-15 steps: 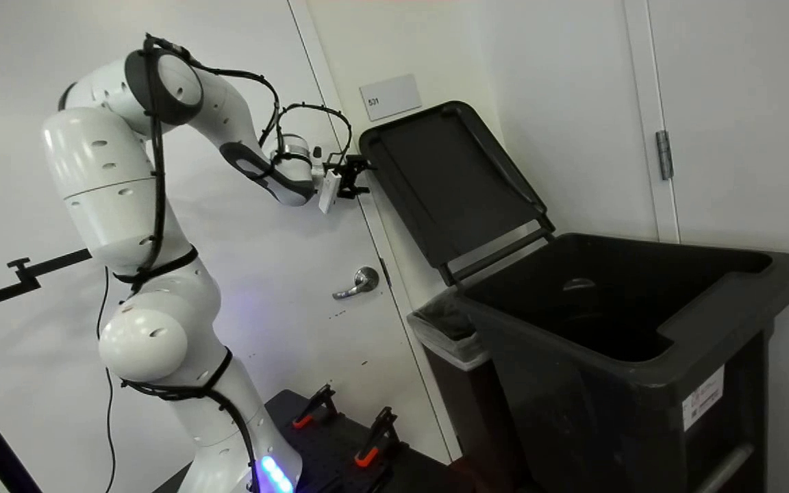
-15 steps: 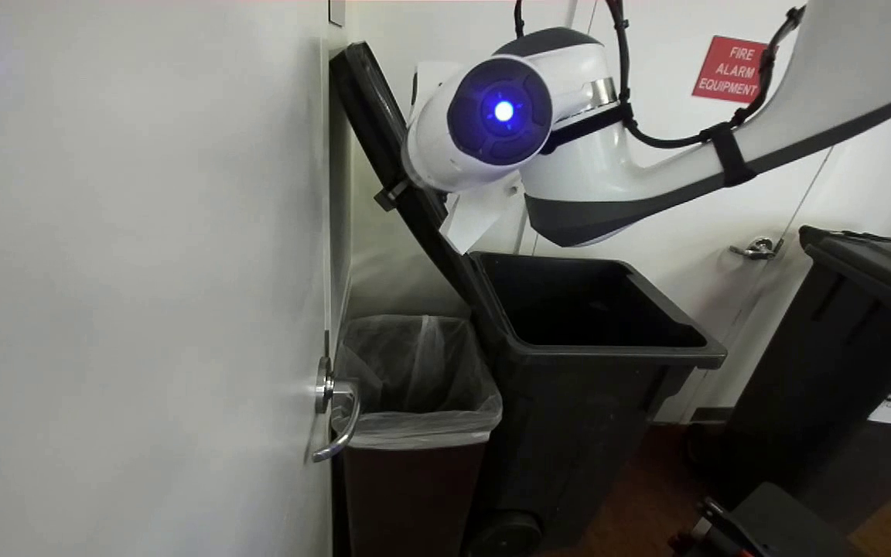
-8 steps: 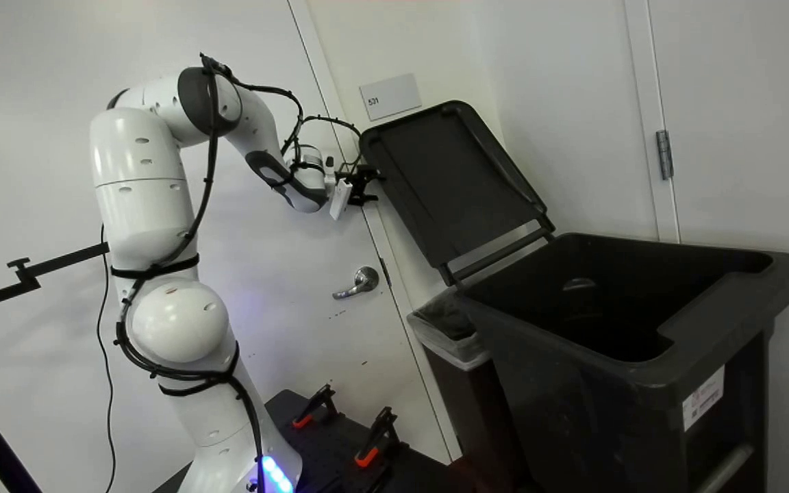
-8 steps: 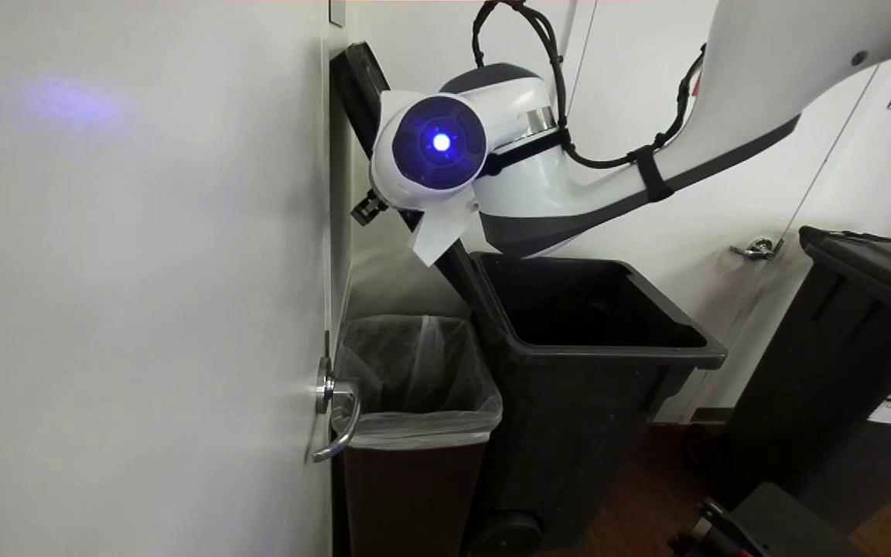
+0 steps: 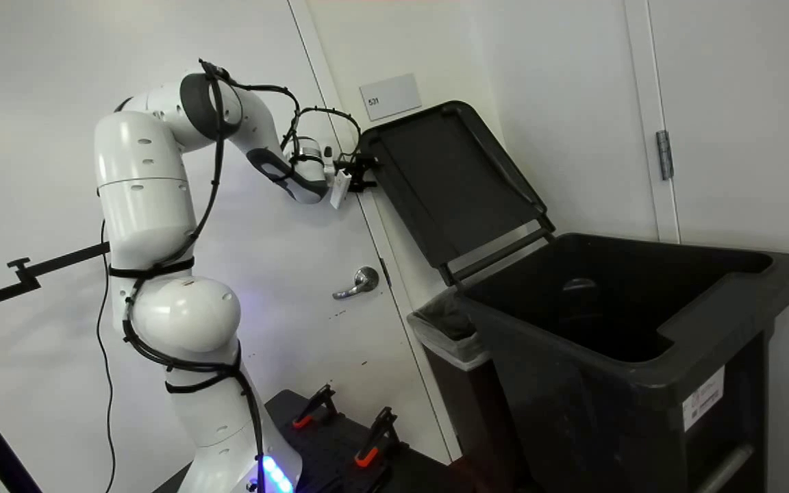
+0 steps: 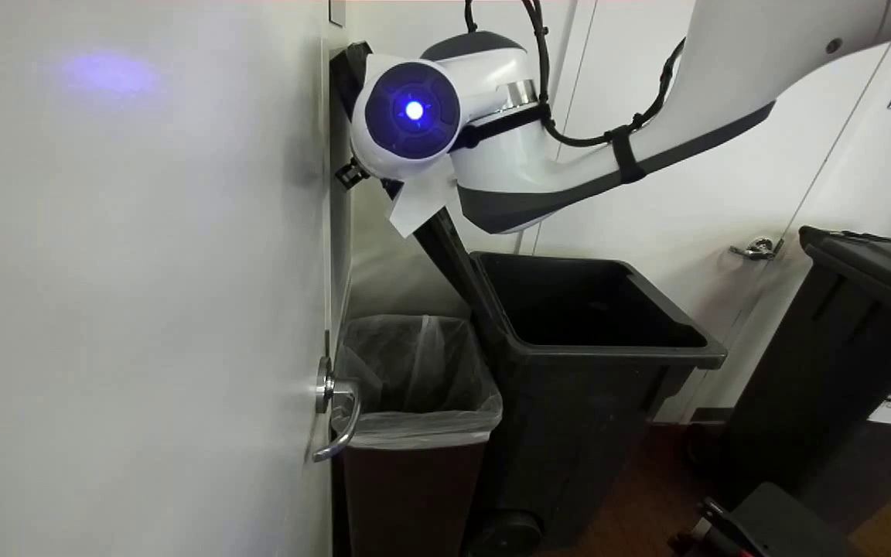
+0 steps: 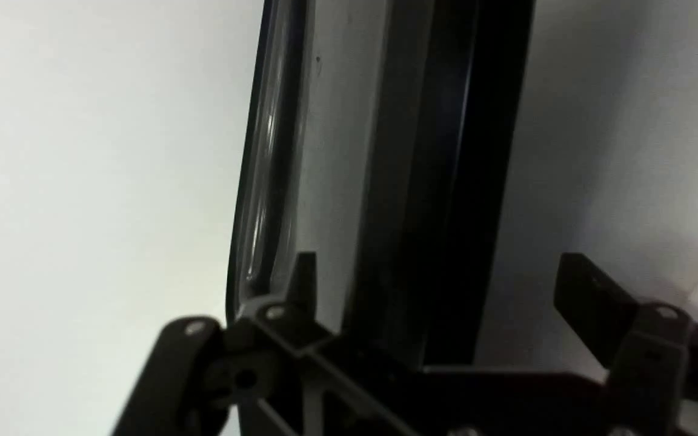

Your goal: Close the big trash bin

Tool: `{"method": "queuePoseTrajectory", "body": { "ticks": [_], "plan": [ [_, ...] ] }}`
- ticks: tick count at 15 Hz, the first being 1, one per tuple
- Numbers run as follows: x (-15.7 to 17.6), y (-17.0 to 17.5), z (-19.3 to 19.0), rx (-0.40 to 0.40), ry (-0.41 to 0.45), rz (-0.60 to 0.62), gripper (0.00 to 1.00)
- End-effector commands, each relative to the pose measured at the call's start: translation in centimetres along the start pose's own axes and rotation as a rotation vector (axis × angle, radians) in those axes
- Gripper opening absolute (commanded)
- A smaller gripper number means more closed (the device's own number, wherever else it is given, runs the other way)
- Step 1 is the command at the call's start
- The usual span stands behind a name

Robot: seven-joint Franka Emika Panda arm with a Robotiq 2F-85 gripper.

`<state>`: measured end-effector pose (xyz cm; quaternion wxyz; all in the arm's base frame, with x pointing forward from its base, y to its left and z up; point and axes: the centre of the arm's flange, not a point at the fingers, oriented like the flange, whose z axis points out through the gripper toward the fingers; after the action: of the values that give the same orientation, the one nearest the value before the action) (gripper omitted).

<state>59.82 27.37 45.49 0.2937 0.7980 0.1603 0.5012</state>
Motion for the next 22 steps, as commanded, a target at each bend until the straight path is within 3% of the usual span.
{"method": "queuePoseTrajectory", "body": {
  "ticks": [1, 3, 4, 5, 9, 12, 17, 22],
  "plan": [
    [1.3, 0.1, 0.9, -0.024, -0.001, 0.029, 1.0],
    [1.4, 0.6, 1.2, -0.035, -0.006, 0.04, 1.0],
    [1.5, 0.9, 1.3, -0.041, -0.006, 0.046, 0.75],
    [1.6, 1.1, 1.3, -0.046, -0.005, 0.05, 0.74],
    [1.6, 1.4, 1.4, -0.051, -0.011, 0.057, 0.42],
    [1.6, 1.4, 1.1, -0.045, -0.019, 0.073, 0.24],
    [1.3, 3.6, -0.2, -0.033, -0.045, 0.136, 0.24],
    [0.2, 9.0, -0.9, -0.02, -0.104, 0.287, 0.24]
  ]
}}
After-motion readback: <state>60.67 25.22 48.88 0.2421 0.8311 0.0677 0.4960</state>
